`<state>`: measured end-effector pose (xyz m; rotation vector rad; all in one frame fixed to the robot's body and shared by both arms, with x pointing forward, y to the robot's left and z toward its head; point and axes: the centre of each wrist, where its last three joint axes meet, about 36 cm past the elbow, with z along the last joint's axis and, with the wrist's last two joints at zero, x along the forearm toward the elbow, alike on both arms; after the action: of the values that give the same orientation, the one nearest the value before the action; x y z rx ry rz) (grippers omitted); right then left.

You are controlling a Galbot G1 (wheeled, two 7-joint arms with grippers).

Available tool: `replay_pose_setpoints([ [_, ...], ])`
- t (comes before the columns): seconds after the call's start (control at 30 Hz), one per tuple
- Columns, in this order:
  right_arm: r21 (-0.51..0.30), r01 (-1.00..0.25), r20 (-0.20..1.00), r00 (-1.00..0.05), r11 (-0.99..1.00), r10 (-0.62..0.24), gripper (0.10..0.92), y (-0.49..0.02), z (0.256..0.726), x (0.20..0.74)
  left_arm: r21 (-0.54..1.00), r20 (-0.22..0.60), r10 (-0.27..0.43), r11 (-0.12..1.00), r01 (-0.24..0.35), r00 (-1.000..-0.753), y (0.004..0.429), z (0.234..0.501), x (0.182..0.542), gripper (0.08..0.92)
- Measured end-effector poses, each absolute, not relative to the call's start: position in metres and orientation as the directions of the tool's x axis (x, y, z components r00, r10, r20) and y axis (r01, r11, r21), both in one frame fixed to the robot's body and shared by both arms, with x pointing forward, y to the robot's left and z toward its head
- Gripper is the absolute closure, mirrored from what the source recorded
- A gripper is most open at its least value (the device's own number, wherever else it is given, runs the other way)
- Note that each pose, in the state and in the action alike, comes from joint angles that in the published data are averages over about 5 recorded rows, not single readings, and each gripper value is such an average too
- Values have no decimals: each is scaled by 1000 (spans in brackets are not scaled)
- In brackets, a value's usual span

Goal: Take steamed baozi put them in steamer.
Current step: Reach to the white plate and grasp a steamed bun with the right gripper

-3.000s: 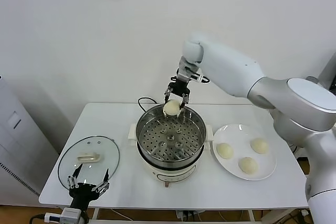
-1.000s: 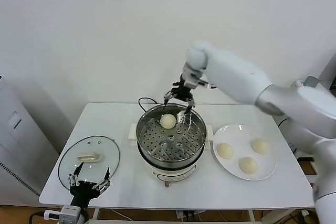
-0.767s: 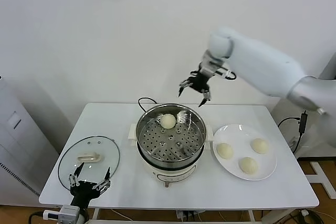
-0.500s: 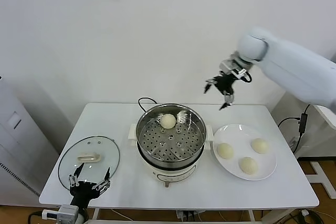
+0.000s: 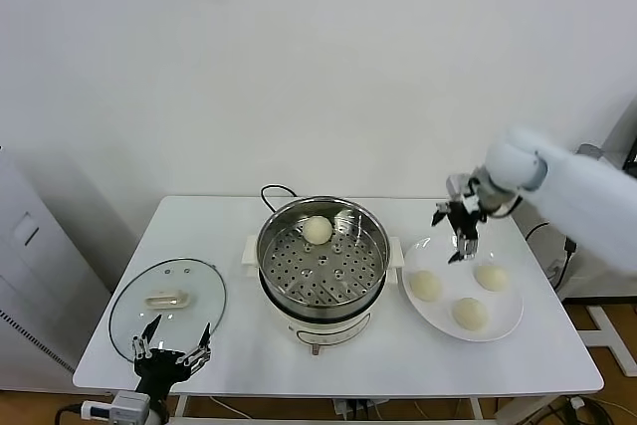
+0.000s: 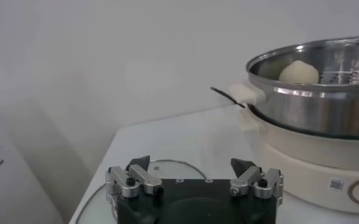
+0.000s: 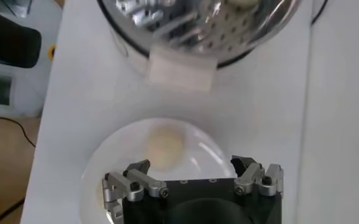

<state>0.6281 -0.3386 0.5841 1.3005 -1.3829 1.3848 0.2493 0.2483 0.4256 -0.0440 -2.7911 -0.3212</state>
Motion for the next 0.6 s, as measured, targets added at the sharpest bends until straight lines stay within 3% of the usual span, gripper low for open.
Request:
replay_pose_setpoints([
  [0.6,-191,-981,975,-185,-44,-122,200,-333,505,633,213,354,-14,975,66,-935,251,414,251,177],
])
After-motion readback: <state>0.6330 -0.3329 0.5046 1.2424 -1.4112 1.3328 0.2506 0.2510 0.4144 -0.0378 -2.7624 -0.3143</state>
